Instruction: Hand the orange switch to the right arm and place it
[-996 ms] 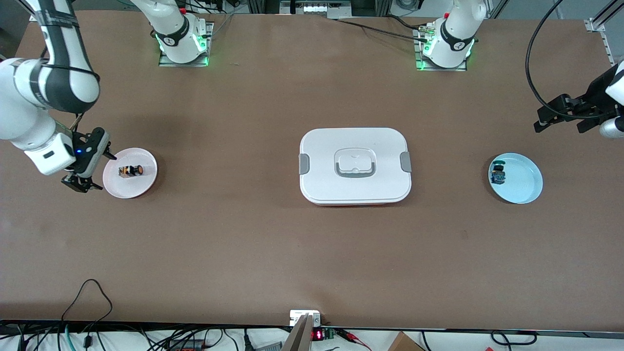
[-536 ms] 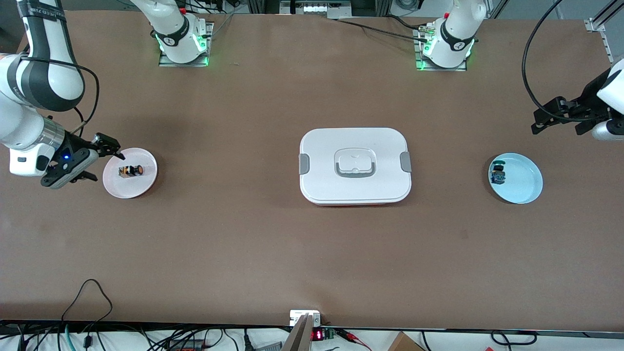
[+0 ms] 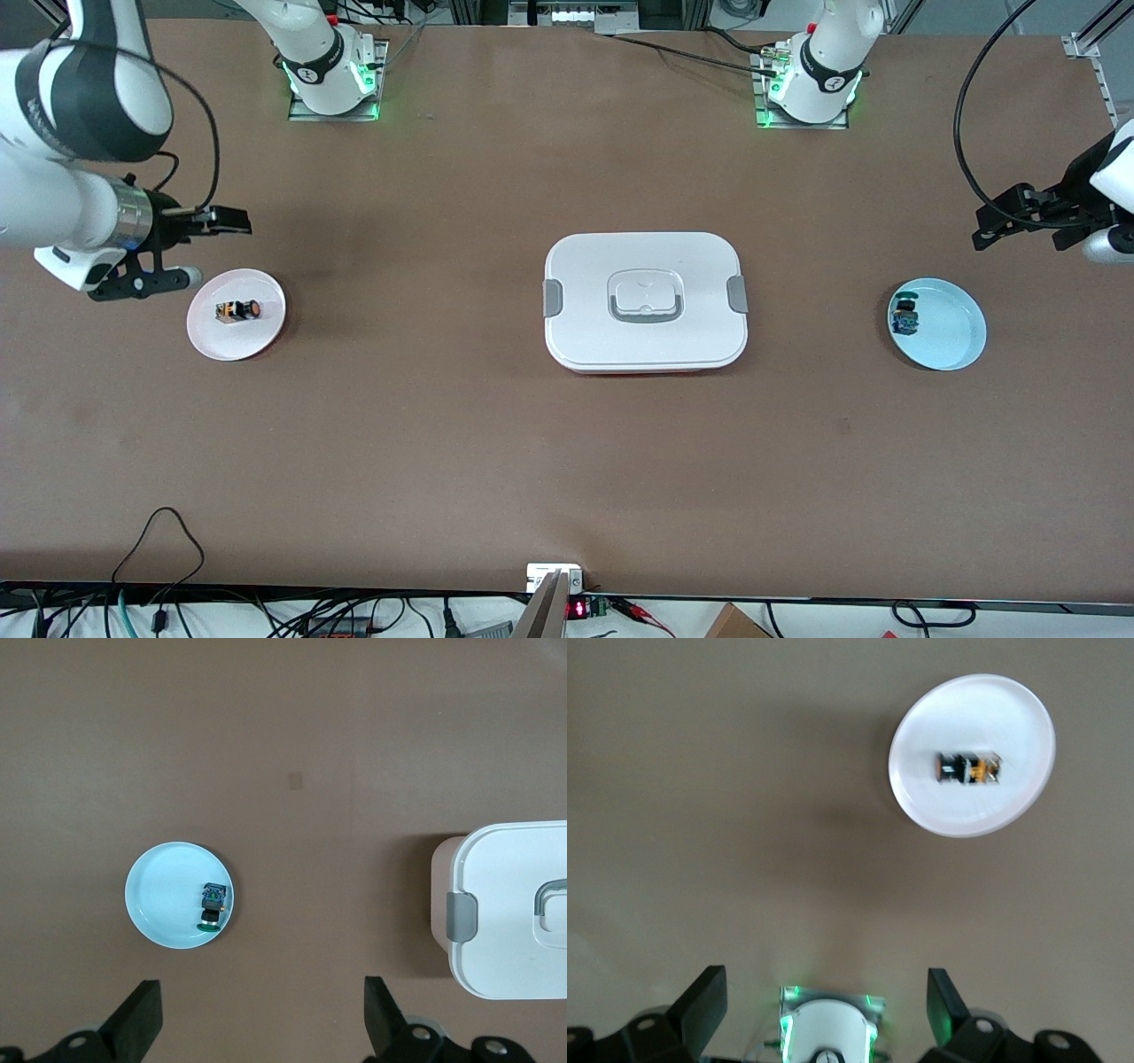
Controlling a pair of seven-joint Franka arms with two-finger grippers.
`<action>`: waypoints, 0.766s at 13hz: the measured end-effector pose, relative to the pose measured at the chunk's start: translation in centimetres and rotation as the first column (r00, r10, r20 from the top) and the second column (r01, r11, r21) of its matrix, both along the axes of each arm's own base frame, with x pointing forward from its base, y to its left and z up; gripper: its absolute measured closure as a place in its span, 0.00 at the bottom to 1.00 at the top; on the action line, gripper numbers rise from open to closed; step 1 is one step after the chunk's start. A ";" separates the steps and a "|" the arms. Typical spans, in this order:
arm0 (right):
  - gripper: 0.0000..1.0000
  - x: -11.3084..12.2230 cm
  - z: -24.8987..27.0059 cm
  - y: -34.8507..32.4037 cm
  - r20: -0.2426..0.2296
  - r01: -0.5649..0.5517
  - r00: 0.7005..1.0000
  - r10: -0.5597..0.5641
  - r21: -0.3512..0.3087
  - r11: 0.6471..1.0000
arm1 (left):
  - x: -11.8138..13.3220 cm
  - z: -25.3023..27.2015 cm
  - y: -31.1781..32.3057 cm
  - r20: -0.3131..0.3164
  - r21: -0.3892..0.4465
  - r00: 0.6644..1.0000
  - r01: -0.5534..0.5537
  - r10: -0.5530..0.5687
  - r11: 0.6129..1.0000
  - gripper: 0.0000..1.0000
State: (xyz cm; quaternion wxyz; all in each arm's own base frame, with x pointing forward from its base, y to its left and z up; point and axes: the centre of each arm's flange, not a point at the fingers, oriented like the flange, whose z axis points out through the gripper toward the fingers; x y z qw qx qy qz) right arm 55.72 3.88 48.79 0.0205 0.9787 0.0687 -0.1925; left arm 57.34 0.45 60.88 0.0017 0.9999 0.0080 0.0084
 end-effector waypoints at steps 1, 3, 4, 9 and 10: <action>0.00 0.1 1.9 0.2 0.012 0.002 1.000 -0.002 -0.021 1.000 | 0.1 0.0 0.0 0.000 0.000 1.000 0.000 0.000 1.000 0.00; 0.00 1.0 4.9 -1.6 0.081 0.034 0.996 -0.031 -0.036 0.999 | 0.2 0.7 0.0 0.015 0.000 1.000 0.000 0.000 1.000 0.00; 0.00 1.4 5.9 -2.6 0.114 0.048 0.993 -0.042 -0.049 0.998 | 0.2 1.0 0.0 0.022 0.000 1.000 0.001 -0.001 1.000 0.00; 0.00 3.0 6.9 -4.8 0.211 0.097 0.974 -0.083 -0.055 0.994 | 0.2 1.2 -0.5 0.027 0.000 1.000 0.008 -0.008 1.000 0.00; 0.00 3.1 6.8 -4.8 0.238 0.099 0.968 -0.084 -0.051 0.994 | 0.2 1.3 -0.5 0.028 0.000 1.000 0.008 -0.008 1.000 0.00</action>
